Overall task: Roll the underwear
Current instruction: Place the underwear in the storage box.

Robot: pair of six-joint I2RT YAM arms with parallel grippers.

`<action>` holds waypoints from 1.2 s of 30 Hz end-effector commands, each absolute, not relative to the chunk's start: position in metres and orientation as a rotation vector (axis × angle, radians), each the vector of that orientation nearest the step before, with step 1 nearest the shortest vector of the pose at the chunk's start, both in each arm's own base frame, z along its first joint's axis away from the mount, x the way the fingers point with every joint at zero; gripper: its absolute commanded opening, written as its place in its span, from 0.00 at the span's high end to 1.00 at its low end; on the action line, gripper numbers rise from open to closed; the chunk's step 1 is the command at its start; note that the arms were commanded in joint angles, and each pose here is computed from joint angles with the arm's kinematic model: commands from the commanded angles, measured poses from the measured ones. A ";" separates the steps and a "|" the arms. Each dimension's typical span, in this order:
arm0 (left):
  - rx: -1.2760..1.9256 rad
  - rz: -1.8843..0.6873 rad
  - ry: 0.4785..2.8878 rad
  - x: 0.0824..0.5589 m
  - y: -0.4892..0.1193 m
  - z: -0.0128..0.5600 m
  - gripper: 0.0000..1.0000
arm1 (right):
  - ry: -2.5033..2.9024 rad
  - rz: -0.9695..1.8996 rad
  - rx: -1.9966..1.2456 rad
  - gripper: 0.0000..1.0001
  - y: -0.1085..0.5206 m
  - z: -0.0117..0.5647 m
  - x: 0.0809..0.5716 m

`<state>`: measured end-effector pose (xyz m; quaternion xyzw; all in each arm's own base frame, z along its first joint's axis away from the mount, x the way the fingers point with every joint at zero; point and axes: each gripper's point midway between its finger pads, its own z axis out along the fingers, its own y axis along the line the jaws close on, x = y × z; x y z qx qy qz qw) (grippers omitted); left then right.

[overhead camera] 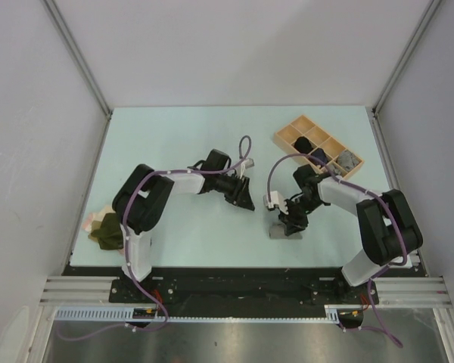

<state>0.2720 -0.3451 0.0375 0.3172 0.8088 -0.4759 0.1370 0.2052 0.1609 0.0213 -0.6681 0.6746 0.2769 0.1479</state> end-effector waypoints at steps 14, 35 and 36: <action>0.665 -1.478 2.167 0.318 -0.376 0.096 0.59 | 1.881 0.874 -1.614 1.00 0.145 0.079 0.236; 0.192 -1.605 1.988 0.441 -0.460 0.147 0.00 | 1.940 0.572 -0.902 1.00 0.025 0.174 0.302; 0.184 -1.606 1.998 0.441 -0.462 0.146 0.00 | 1.937 0.573 -0.892 1.00 0.023 0.174 0.302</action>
